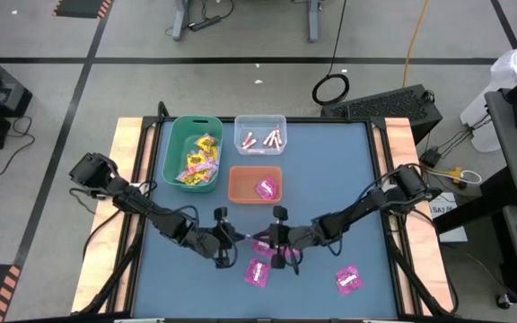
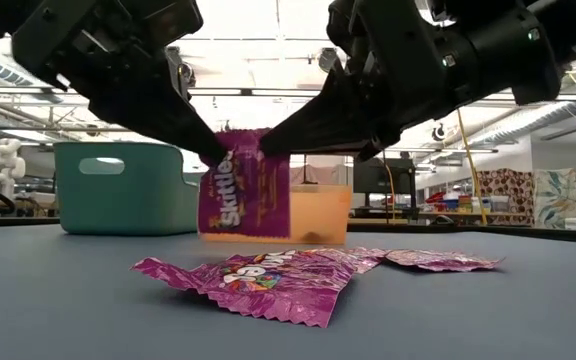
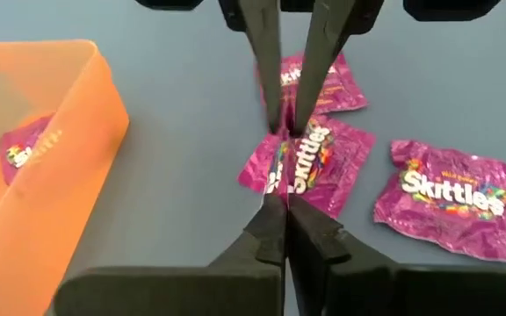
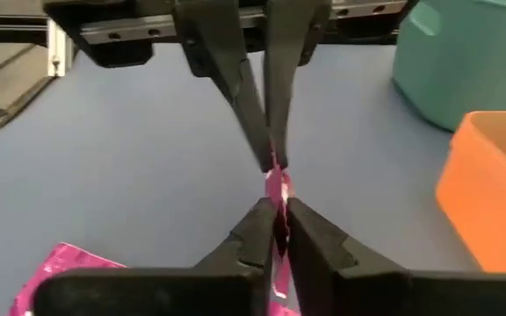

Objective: Sort candy
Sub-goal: Put the violet candy into the orange bin

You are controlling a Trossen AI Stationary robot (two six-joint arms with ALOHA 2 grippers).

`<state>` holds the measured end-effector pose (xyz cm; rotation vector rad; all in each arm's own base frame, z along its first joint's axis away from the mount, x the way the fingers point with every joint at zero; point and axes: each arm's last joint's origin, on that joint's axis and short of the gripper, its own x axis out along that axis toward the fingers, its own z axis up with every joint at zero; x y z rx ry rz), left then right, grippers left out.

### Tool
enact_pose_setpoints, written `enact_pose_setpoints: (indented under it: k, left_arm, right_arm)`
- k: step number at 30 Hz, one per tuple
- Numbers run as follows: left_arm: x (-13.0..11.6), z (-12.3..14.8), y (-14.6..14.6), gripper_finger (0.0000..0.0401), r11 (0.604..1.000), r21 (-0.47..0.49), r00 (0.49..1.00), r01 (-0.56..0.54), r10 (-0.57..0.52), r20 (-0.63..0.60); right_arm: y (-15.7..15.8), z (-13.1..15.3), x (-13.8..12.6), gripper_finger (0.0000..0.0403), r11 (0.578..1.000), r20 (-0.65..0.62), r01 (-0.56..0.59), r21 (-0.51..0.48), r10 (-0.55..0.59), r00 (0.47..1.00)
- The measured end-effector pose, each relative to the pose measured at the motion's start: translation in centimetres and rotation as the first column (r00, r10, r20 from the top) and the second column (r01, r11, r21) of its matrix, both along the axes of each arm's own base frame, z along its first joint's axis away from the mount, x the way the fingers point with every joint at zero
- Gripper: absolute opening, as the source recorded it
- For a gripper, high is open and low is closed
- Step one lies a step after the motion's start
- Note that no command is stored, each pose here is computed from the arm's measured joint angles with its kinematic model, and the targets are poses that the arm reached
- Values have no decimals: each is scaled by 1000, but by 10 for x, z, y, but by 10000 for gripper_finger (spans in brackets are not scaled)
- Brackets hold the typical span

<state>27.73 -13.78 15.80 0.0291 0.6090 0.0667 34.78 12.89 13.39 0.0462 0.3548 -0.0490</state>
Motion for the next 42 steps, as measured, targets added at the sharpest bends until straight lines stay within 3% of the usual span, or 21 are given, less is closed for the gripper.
enact_pose_setpoints:
  k: [5,11,18,21,24,27,42]
  left_arm:
    - [-2,13,4,4,1000,-8,999,-11,11,34]
    - [-14,55,23,3,992,33,982,-119,113,153]
    - [-39,119,46,3,980,103,913,-172,119,390]
    - [-48,138,51,2,981,98,861,-167,97,499]
    - [-54,147,55,2,984,78,811,-162,88,579]
    - [-57,150,59,2,983,79,797,-163,84,598]
    - [-56,152,63,2,989,88,798,-118,41,602]
  right_arm:
    - [-6,19,-12,69,991,-73,103,-81,-109,991]
    - [-7,44,-32,107,984,-128,146,-99,-158,979]
    - [8,41,-38,120,990,-140,112,-83,-123,982]
    - [15,34,-40,121,992,-156,100,-77,-111,981]
    - [22,29,-41,121,993,-162,94,-66,-103,981]
    - [24,25,-42,121,993,-169,109,-43,-115,979]
    - [28,25,-44,121,991,-157,129,-27,-132,979]
